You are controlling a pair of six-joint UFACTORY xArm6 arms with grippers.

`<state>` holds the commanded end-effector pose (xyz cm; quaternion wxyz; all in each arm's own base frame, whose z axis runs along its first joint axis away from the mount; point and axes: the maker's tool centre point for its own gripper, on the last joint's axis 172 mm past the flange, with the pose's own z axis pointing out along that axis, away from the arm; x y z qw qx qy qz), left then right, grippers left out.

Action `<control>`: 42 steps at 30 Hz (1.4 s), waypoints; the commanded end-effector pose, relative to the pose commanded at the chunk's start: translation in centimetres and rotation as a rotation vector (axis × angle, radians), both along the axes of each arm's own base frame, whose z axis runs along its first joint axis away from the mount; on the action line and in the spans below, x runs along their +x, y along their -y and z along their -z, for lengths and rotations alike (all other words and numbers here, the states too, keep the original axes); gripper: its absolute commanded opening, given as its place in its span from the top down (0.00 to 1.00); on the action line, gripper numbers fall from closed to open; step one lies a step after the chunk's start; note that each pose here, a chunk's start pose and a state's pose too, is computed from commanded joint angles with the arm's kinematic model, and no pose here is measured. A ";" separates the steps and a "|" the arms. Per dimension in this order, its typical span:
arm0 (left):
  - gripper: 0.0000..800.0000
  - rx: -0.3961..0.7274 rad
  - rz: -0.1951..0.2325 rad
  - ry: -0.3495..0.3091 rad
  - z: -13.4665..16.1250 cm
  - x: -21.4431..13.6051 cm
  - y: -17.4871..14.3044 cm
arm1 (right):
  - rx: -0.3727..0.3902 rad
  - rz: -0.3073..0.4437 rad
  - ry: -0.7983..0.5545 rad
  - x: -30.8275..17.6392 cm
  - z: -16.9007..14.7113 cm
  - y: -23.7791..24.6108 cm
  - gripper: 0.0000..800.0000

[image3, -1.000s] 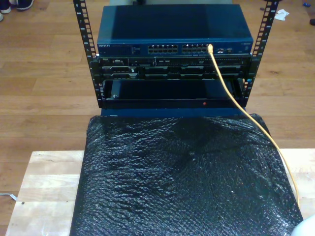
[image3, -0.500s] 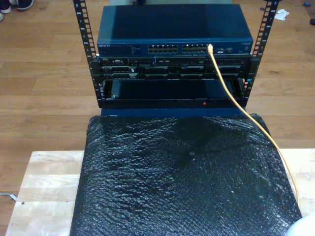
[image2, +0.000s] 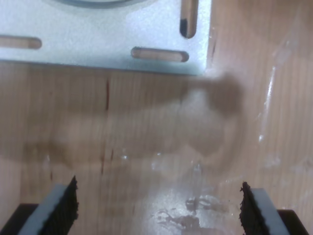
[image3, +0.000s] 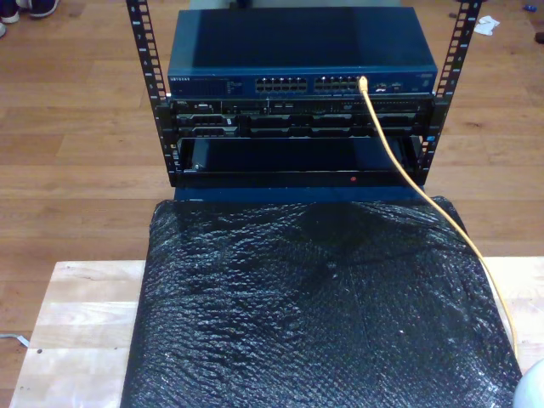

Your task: Grab the cable and plug it in

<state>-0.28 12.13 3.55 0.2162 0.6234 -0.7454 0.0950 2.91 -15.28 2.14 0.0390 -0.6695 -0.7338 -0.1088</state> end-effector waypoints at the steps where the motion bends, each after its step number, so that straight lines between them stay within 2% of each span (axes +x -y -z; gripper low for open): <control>1: 0.00 0.000 0.000 0.000 0.0 0.0 0.0 | -0.005 0.005 0.000 -0.1 0.0 0.1 0.01; 42: 0.00 0.000 0.000 0.000 0.0 0.0 0.0 | -0.009 0.007 -0.001 -0.1 -0.1 0.3 0.01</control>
